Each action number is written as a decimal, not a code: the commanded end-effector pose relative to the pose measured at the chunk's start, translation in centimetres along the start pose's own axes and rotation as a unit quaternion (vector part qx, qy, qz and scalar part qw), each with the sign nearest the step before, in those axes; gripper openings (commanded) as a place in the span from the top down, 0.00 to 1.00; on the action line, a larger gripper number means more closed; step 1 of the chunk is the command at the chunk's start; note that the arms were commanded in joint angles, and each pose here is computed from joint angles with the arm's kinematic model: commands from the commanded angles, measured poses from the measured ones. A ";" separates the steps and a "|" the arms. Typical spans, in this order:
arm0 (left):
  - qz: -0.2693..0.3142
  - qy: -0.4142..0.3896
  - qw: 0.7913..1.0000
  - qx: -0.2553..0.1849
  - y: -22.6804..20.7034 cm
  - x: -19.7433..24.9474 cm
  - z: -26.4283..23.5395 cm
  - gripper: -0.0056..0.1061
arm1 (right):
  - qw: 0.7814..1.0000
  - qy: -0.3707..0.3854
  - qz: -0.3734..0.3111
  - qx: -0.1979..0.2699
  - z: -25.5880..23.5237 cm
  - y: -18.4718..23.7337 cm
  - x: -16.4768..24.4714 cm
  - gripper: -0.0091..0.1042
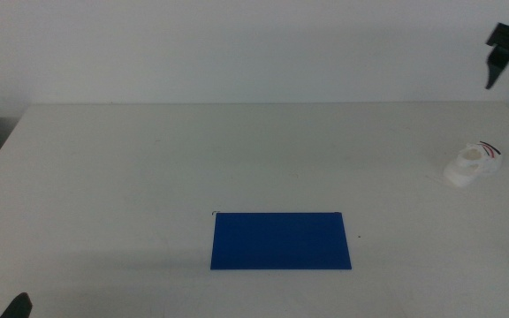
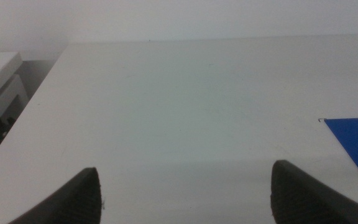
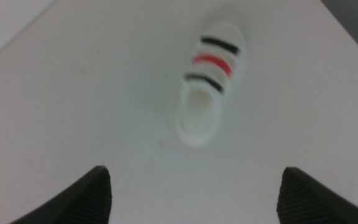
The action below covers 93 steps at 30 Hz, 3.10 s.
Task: Use one arm to grab the shoe from the table and place it on the mat.
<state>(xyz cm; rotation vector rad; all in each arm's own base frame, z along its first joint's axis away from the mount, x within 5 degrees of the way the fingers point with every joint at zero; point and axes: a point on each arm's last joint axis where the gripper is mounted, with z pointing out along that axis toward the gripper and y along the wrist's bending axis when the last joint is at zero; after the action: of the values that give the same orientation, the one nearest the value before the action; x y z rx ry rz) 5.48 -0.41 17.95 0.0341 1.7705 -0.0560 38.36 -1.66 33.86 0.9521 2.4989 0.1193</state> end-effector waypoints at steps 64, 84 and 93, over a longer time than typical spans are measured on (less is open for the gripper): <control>-0.006 -0.043 0.999 0.000 0.0 -0.6 -0.1 0.11 | 0.966 0.031 0.250 0.049 13.6 0.6 -4.3 0.24; -0.006 -0.043 0.999 0.000 0.0 -0.6 -0.1 0.11 | 0.959 0.034 0.272 0.066 15.7 0.3 -4.0 0.67; -0.006 -0.043 0.999 0.000 0.0 -0.6 -0.1 0.11 | 0.955 0.070 0.272 0.099 13.4 0.6 -3.6 0.95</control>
<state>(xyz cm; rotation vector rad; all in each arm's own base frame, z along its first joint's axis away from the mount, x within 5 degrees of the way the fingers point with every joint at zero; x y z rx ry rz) 5.48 -0.41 17.95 0.0341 1.7705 -0.0560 47.84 -4.39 18.21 1.8062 2.3901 0.0782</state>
